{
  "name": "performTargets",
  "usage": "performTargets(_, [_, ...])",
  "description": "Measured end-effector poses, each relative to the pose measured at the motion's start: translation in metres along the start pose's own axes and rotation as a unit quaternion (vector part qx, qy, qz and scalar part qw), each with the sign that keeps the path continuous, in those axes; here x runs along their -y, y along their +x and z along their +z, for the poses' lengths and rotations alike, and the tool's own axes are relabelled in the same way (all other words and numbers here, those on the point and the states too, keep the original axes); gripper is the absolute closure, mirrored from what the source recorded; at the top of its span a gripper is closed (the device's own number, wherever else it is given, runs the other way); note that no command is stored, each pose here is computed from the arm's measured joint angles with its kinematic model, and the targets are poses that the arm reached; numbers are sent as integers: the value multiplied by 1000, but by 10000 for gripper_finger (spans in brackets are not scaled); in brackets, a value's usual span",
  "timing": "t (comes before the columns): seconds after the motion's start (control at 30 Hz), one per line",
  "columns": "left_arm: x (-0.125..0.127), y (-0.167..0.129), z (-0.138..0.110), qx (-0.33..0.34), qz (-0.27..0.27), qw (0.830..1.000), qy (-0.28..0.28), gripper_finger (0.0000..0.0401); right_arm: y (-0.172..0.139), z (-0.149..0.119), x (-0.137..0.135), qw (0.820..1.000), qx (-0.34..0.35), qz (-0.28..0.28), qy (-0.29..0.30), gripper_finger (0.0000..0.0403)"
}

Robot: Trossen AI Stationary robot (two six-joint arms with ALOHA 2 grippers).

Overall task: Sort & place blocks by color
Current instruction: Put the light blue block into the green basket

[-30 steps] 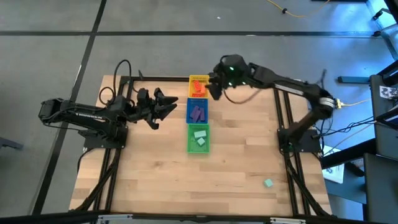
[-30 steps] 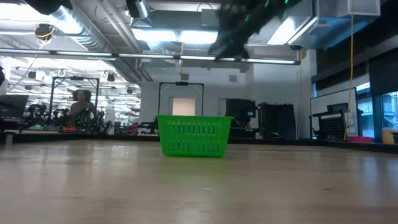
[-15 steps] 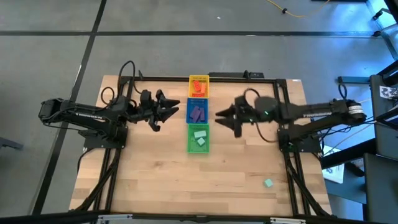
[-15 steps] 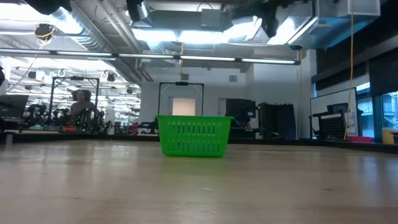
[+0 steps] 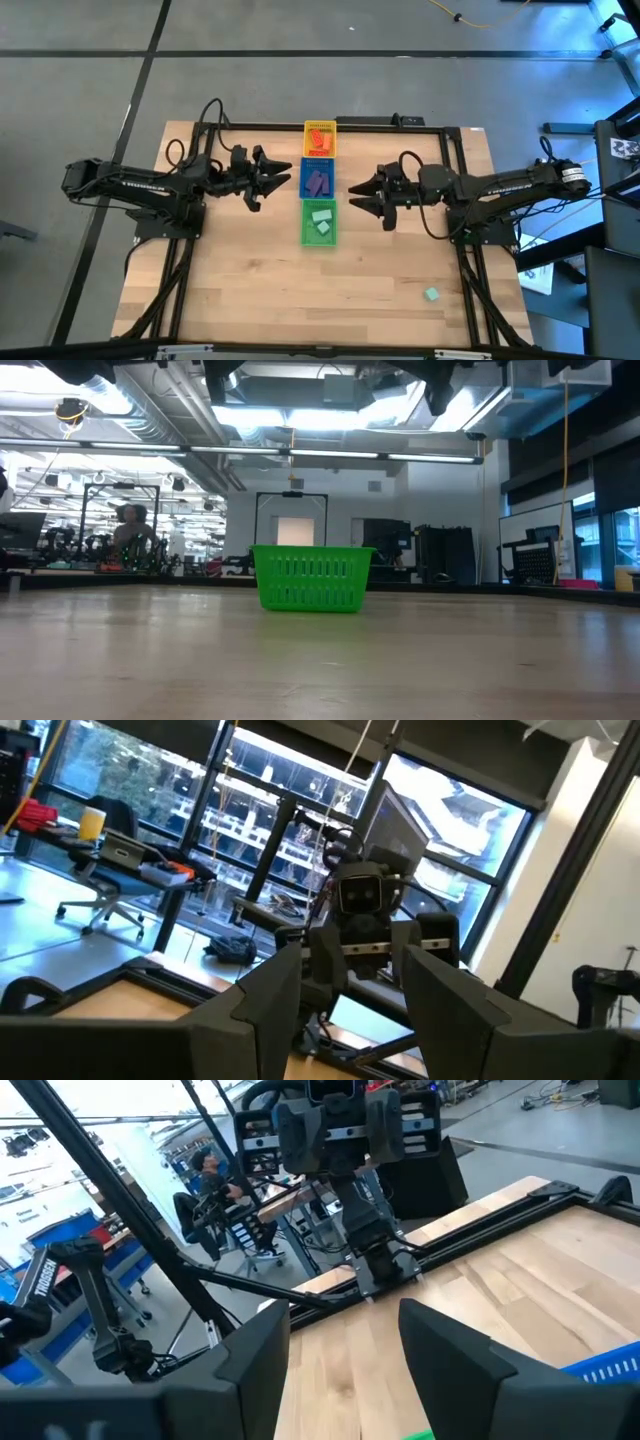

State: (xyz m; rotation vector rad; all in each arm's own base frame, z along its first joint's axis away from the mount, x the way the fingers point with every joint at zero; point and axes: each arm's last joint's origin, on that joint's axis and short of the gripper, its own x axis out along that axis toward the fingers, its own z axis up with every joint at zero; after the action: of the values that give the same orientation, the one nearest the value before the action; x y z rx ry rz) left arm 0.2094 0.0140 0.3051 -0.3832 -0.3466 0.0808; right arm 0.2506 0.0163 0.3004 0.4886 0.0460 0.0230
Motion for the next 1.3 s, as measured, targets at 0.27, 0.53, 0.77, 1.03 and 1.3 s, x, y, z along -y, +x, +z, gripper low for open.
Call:
performTargets(0.27, [0,0,0,0,0,1000,0,235,0,0,0,1000,-1,1,1,210])
performTargets(0.53, [0,0,0,0,0,1000,0,235,0,0,0,1000,-1,1,-1,210])
performTargets(0.77, [0,0,0,0,0,1000,0,235,0,0,0,1000,-1,1,13,210])
performTargets(1.03, [0,0,0,1,0,1000,0,235,0,0,0,1000,0,1,16,210])
performTargets(1.3, [0,0,0,1,0,1000,0,235,0,-6,-2,993,-69,64,71,210])
